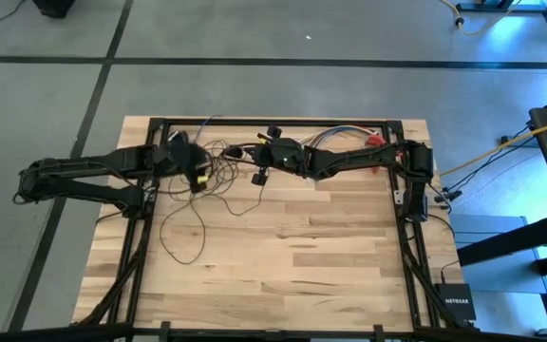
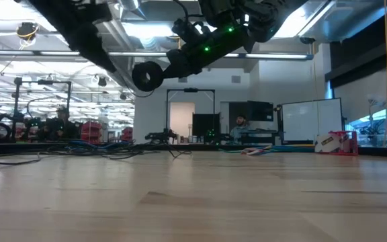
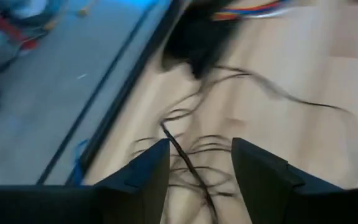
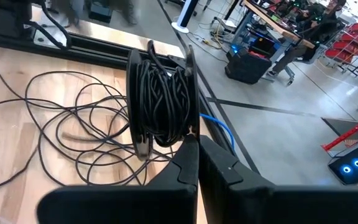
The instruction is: Coiling cords
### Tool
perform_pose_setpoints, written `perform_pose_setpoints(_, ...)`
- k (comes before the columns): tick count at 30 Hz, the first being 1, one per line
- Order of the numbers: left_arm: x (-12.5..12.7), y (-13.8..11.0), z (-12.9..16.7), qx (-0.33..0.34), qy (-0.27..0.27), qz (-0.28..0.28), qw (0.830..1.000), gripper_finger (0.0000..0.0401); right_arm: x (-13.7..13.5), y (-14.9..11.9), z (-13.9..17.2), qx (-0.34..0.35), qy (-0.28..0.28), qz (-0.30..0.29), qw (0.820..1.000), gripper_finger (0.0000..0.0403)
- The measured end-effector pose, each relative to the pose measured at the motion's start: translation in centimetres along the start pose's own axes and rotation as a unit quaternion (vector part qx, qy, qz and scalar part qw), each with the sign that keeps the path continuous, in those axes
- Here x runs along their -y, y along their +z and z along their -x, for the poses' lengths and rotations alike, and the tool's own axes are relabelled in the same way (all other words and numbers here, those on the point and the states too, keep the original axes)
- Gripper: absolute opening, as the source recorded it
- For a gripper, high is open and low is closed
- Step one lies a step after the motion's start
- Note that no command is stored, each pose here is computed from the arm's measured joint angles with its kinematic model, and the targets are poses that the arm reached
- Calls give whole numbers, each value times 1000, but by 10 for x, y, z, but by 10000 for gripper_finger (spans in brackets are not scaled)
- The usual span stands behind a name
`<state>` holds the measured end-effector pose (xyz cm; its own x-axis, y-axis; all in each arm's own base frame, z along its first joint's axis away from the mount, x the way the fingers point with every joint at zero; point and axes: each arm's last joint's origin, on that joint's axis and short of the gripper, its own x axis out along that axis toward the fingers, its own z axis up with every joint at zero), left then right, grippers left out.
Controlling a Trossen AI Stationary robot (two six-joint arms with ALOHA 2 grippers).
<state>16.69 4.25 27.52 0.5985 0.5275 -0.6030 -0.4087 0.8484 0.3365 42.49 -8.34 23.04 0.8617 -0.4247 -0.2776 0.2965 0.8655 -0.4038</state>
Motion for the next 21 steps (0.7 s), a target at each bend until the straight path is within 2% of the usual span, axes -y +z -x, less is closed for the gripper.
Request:
perform_pose_setpoints(3, 4, 1, 1, 7, -52, -11, 999, 166, 0, 0, 0, 1, 1, 0, 1000, 5)
perform_pose_setpoints(6, 8, -2, 2, -2, -71, -15, 997, 166, 0, 0, 0, 0, 1, 0, 1000, 5)
perform_pose_setpoints(11, 5, 0, 2, 4, -29, 3, 1000, 166, 0, -1, 0, -3, 2, 1, 1000, 5)
perform_pose_setpoints(16, 14, 0, 5, 12, -109, -20, 994, 166, -1, -1, 0, 1, 16, 1, 1000, 5)
perform_pose_setpoints(18, 14, 3, 6, 26, -94, -30, 995, 166, -1, 0, 0, 3, 21, 1, 1000, 5)
perform_pose_setpoints(21, 10, 11, 6, 62, -40, -38, 997, 166, -2, -1, 0, 4, 27, 2, 1000, 5)
